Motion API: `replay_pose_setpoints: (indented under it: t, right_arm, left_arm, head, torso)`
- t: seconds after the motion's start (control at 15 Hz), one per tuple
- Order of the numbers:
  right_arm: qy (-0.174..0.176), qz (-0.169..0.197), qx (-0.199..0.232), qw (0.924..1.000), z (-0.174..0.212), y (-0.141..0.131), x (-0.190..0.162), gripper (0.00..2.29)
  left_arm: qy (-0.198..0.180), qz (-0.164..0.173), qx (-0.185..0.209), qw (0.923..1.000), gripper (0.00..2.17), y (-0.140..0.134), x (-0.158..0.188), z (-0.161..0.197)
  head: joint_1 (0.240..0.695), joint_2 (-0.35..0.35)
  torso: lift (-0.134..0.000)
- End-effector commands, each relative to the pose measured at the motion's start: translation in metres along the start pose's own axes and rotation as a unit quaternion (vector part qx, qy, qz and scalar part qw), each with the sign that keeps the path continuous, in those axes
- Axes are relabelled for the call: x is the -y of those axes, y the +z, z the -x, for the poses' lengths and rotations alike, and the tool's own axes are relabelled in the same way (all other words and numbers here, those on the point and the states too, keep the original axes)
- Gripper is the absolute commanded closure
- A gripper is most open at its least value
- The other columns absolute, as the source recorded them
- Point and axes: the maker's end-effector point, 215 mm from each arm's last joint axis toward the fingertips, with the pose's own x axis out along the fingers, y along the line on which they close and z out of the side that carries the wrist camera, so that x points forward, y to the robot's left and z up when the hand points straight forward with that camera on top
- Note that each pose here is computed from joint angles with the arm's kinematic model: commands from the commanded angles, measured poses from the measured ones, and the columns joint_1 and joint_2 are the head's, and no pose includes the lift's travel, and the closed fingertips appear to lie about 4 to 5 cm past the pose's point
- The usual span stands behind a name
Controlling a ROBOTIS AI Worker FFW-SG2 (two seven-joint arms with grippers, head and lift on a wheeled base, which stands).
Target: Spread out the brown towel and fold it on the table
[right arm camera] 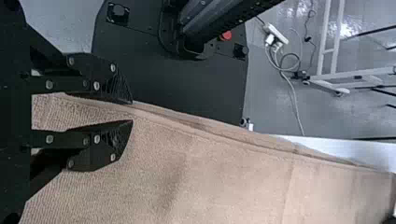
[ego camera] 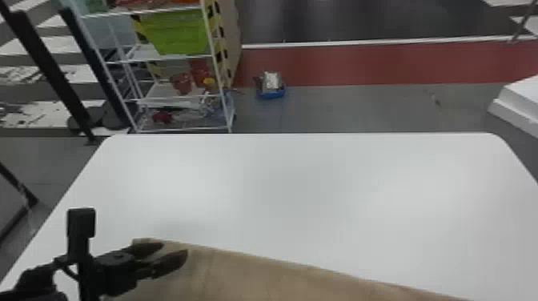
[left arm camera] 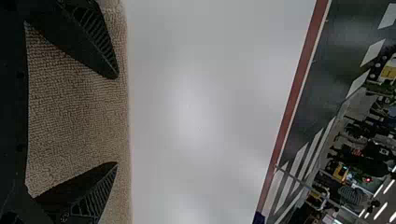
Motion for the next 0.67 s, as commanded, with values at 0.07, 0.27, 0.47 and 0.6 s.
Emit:
replay_pose_setpoints:
  t: [0.07, 0.27, 0.47, 0.6]
  right_arm:
    - [-0.048, -0.023, 0.041, 0.9978, 0.031, 0.009, 0.026, 0.24]
    - [-0.120, -0.116, 0.066, 0.9838, 0.067, -0.021, 0.077, 0.44]
    - [-0.142, -0.150, 0.054, 0.9770, 0.073, -0.058, 0.093, 0.80]
    - [-0.135, -0.144, 0.035, 0.9797, 0.072, -0.073, 0.087, 0.94]
  left_arm:
    - [-0.001, 0.000, 0.001, 1.0000, 0.09, 0.001, 0.000, 0.000]
    - [0.000, -0.001, 0.000, 1.0000, 0.09, 0.001, -0.001, 0.000]
    - [-0.001, 0.000, 0.001, 1.0000, 0.09, 0.001, -0.001, 0.001]
    - [0.001, 0.000, 0.000, 1.0000, 0.09, 0.000, -0.003, 0.002]
  head:
    - [0.695, 0.118]
    - [0.695, 0.088]
    - [0.695, 0.022]
    - [0.695, -0.007]
  torso:
    - [-0.124]
    - [-0.124]
    - [-0.124]
    - [-0.124]
